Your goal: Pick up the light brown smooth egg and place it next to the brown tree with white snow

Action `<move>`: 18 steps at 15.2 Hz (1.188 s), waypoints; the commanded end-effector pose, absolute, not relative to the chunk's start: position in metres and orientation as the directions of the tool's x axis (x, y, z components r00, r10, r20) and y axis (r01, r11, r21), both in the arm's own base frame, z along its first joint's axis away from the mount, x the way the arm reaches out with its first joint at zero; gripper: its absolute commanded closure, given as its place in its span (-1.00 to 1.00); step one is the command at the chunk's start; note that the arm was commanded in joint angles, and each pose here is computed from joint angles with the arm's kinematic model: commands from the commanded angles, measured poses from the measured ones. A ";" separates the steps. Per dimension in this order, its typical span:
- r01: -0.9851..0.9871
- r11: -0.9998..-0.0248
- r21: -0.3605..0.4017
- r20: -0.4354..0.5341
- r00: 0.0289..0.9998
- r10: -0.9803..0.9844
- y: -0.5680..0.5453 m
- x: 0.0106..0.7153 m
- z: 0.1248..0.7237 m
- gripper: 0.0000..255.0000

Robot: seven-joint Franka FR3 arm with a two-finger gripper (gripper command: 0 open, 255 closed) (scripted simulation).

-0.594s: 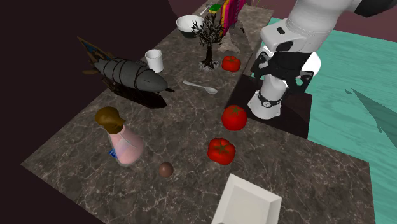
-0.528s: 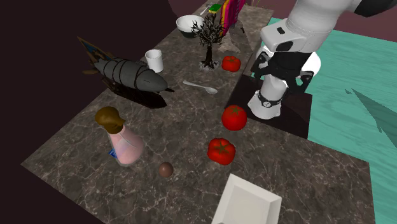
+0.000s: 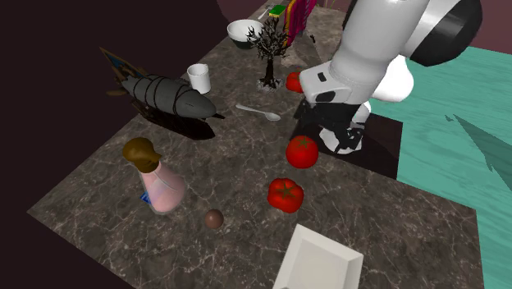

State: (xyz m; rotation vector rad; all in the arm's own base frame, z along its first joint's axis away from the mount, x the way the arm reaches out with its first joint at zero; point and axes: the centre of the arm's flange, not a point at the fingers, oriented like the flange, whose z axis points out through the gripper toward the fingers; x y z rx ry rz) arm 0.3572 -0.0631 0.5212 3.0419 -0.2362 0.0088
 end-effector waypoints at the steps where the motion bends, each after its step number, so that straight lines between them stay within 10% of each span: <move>1: -0.156 -0.983 0.096 0.025 0.988 -0.154 -0.078 0.374 0.507 -1.00; 18: -0.175 -0.973 0.149 0.112 0.981 -0.159 -0.190 0.517 0.399 -1.00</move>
